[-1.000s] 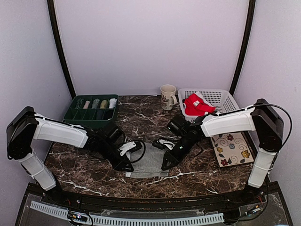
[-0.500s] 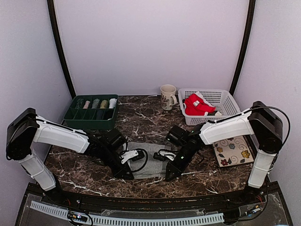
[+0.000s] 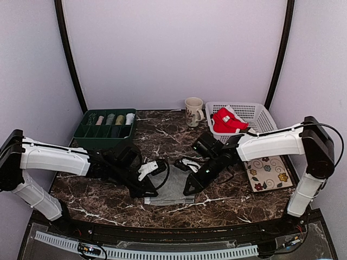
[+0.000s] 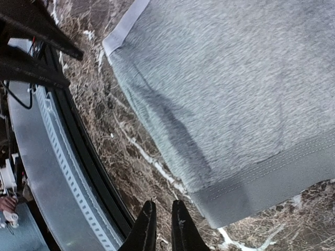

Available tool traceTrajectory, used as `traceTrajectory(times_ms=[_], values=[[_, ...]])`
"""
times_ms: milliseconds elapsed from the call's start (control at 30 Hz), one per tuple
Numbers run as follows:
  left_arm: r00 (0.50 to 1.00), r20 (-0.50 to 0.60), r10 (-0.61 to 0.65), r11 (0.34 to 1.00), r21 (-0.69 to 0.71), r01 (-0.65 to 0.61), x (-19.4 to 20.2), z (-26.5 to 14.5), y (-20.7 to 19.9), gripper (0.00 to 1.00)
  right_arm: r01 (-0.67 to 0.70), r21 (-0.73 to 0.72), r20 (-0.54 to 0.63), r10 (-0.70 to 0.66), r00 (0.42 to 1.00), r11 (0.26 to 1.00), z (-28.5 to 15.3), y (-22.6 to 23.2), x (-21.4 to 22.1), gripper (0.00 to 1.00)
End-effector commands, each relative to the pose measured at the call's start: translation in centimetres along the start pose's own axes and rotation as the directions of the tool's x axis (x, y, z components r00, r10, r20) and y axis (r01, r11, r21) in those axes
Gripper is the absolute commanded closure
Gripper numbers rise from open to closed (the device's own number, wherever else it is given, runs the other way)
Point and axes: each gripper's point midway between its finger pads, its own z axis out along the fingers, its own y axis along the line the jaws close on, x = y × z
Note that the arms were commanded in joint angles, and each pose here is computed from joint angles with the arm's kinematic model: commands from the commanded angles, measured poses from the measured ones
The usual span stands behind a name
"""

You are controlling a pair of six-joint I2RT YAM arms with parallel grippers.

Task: Roll the underwear
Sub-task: Smooth out the underwear at the center of the board.

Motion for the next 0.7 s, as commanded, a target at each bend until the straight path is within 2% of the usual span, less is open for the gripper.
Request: traceTrajectory(times_ms=[0,267,500,667], values=[[0.996,0.081,-0.036,0.998,-0.049,0.04,-3.6,1.2,1.2,0.77,-0.08,0.073,0.043,0.077,0.996,0.994,0.7,-2.1,-1.3,0.91],[0.999,0.032,0.005,0.998,-0.055,-0.003,-4.0,4.7,1.5,0.77,-0.119,0.07,-0.007,0.12,0.993,0.99,2.4,-3.3,0.6,0.94],[0.993,-0.1,0.057,0.998,-0.025,-0.059,-0.3,6.3,-0.3,0.81,-0.134,0.078,-0.051,0.138,0.989,0.988,3.0,-4.2,3.5,0.94],[0.986,-0.164,0.039,0.999,-0.021,-0.043,2.4,6.2,-0.8,0.83,-0.137,0.083,-0.067,0.143,0.987,0.987,3.1,-4.5,4.6,0.93]])
